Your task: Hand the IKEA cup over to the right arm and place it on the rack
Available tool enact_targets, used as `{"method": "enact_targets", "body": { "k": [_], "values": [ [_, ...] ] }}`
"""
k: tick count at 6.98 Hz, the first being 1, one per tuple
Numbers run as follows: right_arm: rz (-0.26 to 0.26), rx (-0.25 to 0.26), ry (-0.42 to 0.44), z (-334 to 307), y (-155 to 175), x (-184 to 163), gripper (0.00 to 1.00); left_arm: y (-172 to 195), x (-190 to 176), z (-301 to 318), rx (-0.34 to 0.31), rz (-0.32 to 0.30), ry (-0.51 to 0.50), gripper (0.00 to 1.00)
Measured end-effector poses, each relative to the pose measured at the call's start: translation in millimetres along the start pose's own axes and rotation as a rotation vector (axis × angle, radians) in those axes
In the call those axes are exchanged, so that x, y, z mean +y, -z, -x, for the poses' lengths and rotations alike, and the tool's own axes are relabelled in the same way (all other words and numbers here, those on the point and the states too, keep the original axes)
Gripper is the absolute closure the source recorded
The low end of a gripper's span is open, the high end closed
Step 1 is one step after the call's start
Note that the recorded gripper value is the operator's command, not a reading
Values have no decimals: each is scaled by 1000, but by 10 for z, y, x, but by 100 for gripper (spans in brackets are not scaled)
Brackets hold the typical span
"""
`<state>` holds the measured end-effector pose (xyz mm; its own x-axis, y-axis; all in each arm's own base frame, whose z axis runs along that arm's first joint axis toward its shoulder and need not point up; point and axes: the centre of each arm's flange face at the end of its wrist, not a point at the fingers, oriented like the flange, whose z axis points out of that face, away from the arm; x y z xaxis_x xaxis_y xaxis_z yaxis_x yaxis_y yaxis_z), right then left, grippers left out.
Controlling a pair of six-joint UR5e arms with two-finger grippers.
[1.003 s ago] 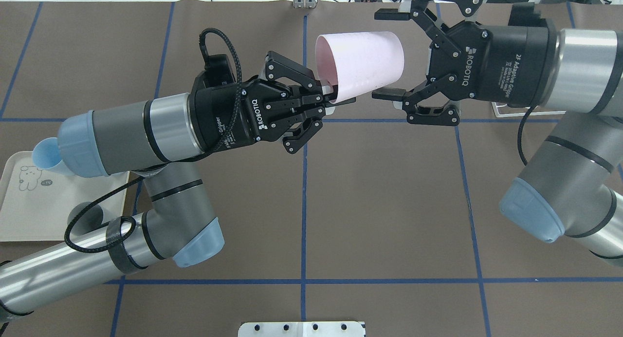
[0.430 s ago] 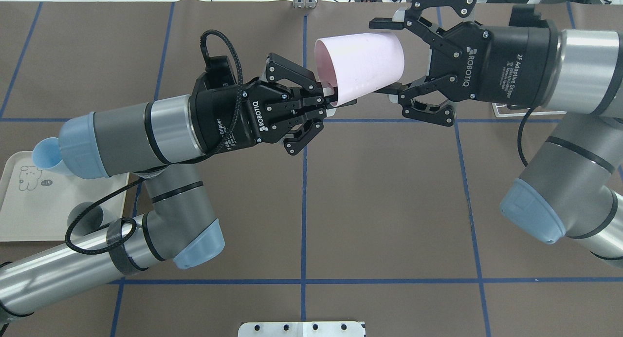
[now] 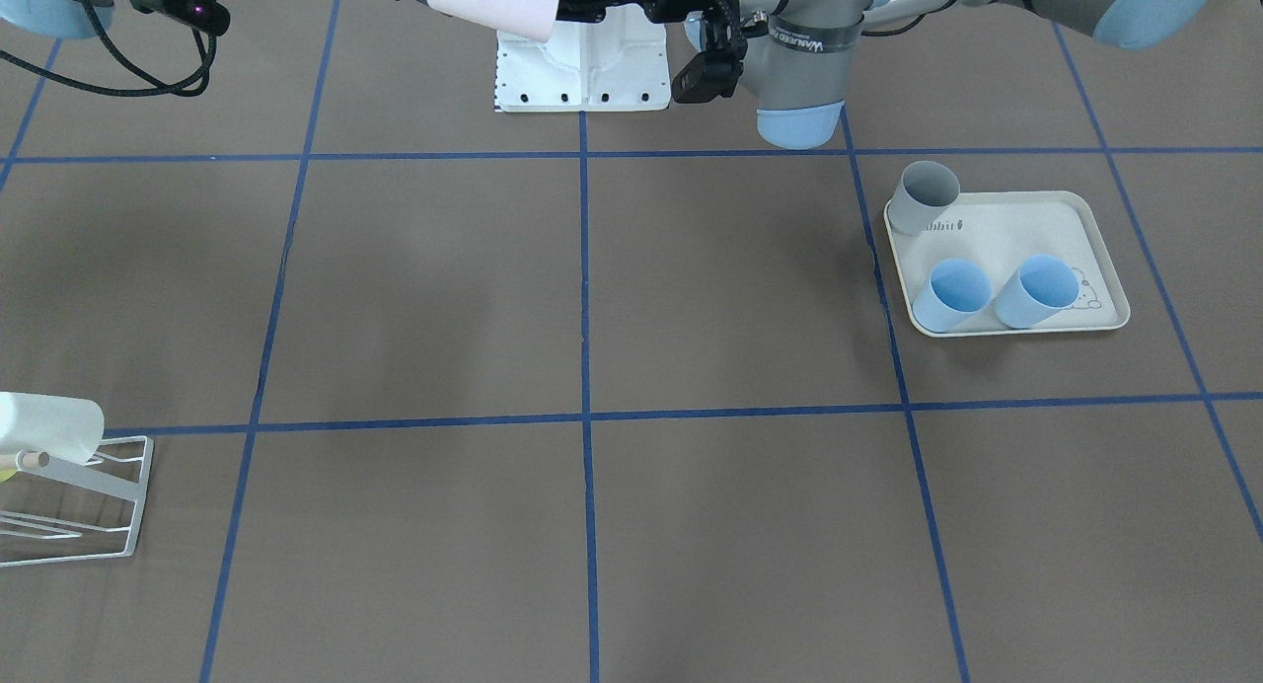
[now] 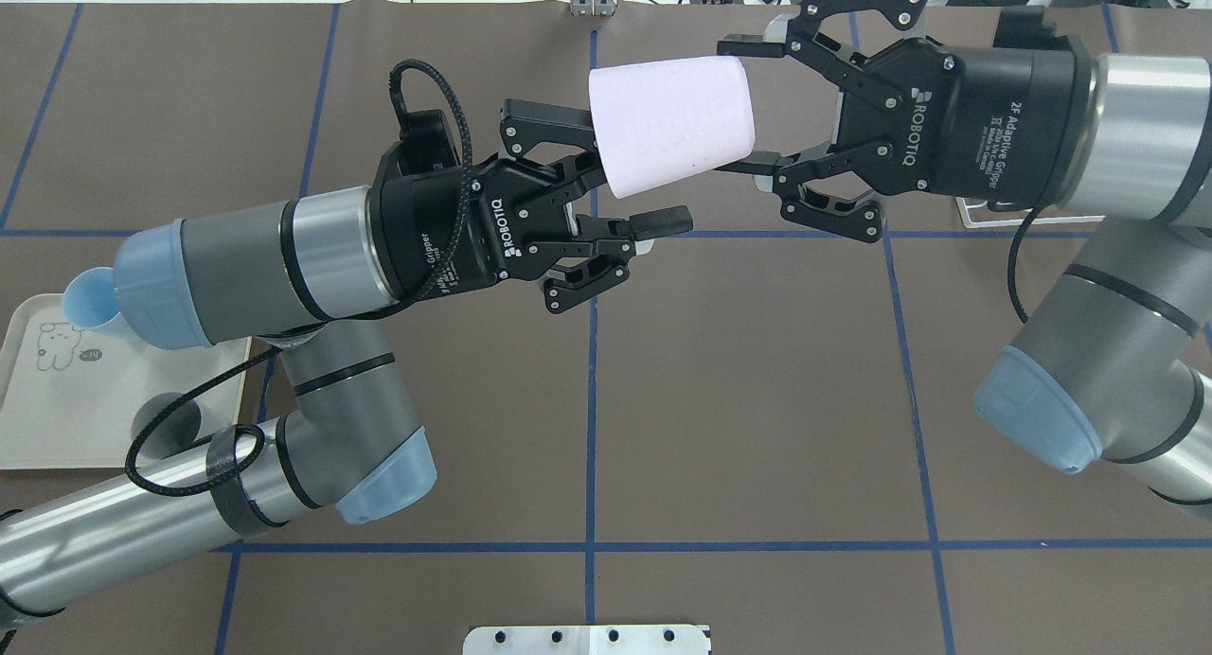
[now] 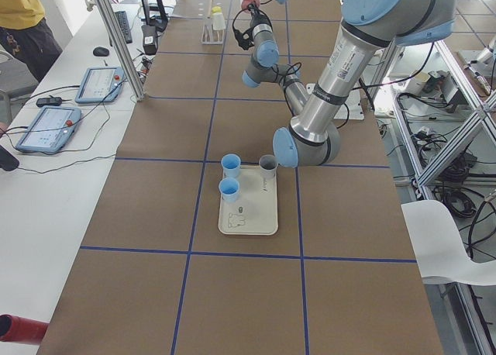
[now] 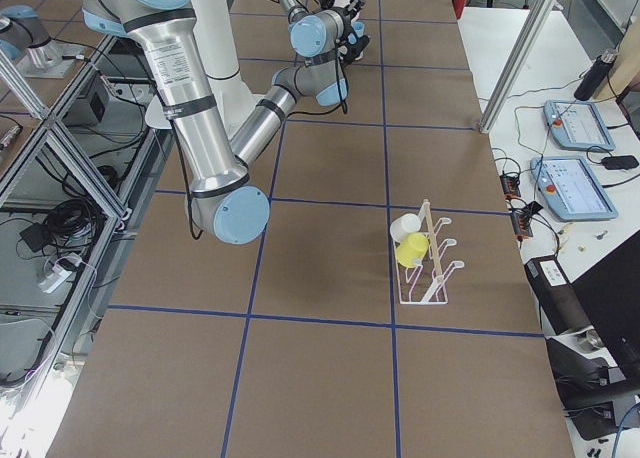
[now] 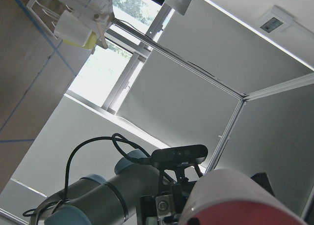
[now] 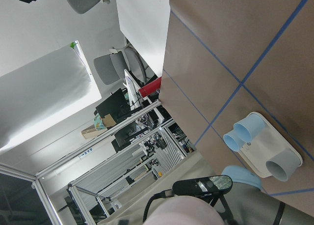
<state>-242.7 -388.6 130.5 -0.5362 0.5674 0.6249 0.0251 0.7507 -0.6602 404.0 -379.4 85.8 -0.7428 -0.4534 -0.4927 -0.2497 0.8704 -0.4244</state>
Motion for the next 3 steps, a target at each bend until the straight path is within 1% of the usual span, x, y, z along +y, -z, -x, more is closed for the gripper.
{"method": "enact_targets", "body": {
  "k": [3],
  "values": [
    [4,-4,2,12,20,25,100,2,11,-18,3,0,-3,32]
  ]
}}
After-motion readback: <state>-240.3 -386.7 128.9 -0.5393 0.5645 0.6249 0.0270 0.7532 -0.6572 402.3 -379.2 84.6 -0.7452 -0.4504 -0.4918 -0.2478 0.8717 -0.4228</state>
